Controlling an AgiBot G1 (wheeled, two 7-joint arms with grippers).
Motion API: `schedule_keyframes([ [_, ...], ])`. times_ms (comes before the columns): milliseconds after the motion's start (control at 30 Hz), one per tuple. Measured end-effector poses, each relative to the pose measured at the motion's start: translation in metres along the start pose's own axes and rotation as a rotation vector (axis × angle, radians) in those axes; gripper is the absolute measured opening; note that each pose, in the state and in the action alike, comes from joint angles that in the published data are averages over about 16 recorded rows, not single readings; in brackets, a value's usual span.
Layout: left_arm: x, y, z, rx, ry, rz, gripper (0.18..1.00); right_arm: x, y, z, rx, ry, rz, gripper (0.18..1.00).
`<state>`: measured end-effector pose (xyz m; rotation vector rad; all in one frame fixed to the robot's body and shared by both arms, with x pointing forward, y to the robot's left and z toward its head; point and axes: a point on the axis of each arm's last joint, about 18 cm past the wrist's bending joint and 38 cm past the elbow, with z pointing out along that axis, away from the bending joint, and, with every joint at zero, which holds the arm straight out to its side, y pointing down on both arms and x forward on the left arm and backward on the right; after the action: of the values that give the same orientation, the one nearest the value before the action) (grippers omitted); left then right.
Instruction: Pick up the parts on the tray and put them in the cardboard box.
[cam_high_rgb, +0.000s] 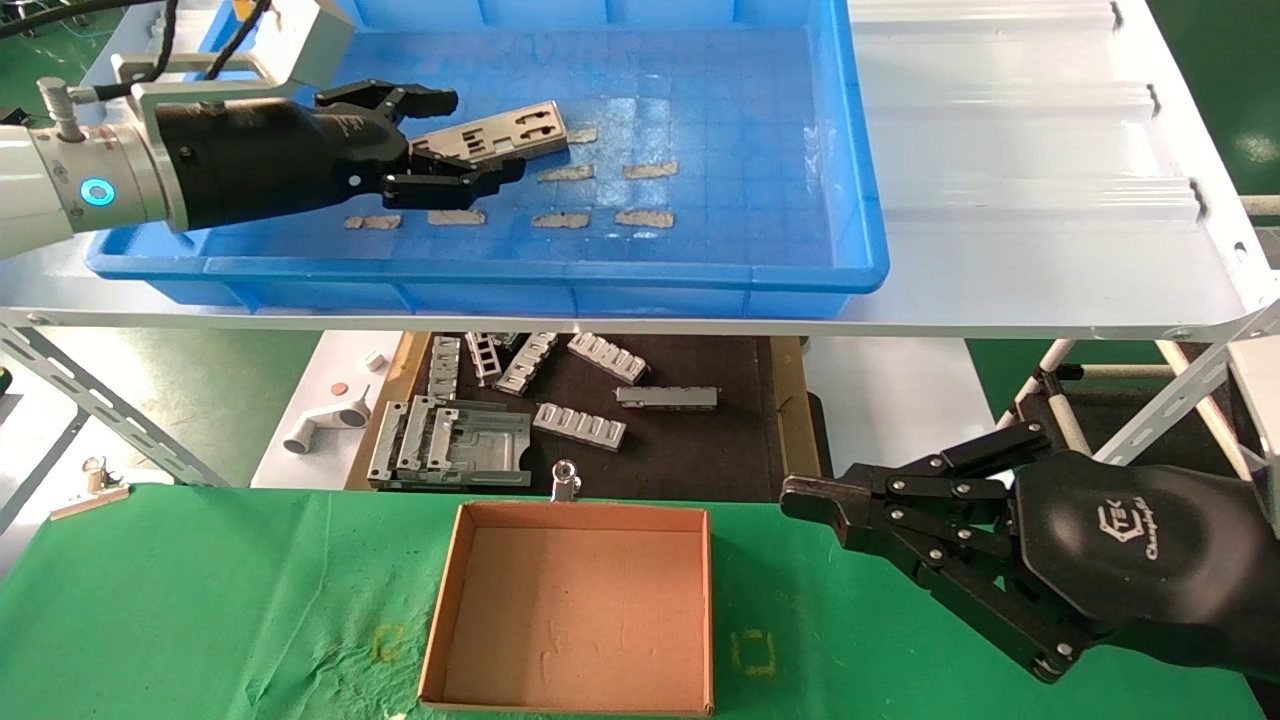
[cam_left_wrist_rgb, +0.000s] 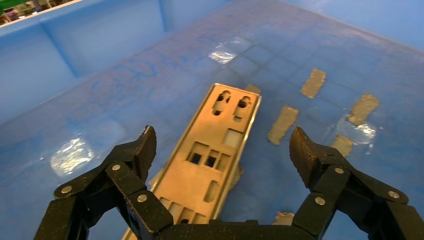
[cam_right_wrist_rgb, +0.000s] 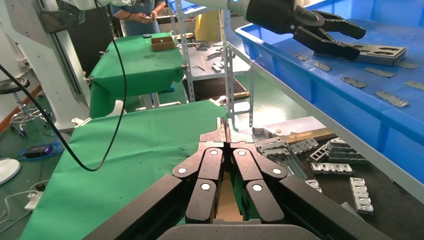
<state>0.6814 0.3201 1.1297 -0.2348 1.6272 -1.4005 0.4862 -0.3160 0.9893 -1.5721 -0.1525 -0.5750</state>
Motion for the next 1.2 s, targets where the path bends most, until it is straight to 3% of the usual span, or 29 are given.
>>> schedule_keyframes([
  [333, -0.009, 0.005, 0.001, -0.017, -0.053, -0.005, 0.899, 0.000, 0.000, 0.000, 0.000, 0.000, 0.000, 0.191],
  [500, -0.013, 0.007, 0.002, -0.024, -0.079, -0.005, 0.825, 0.000, 0.000, 0.000, 0.000, 0.000, 0.000, 0.191],
  [867, -0.017, 0.008, 0.003, -0.027, -0.104, 0.000, 0.582, 0.000, 0.000, 0.000, 0.000, 0.000, 0.000, 0.191],
  [1033, -0.018, 0.007, 0.003, -0.025, -0.110, 0.001, 0.504, 0.000, 0.000, 0.000, 0.000, 0.000, 0.000, 0.191],
  [1200, -0.019, 0.007, 0.003, -0.026, -0.116, 0.002, 0.477, 0.000, 0.000, 0.000, 0.000, 0.000, 0.000, 0.191],
])
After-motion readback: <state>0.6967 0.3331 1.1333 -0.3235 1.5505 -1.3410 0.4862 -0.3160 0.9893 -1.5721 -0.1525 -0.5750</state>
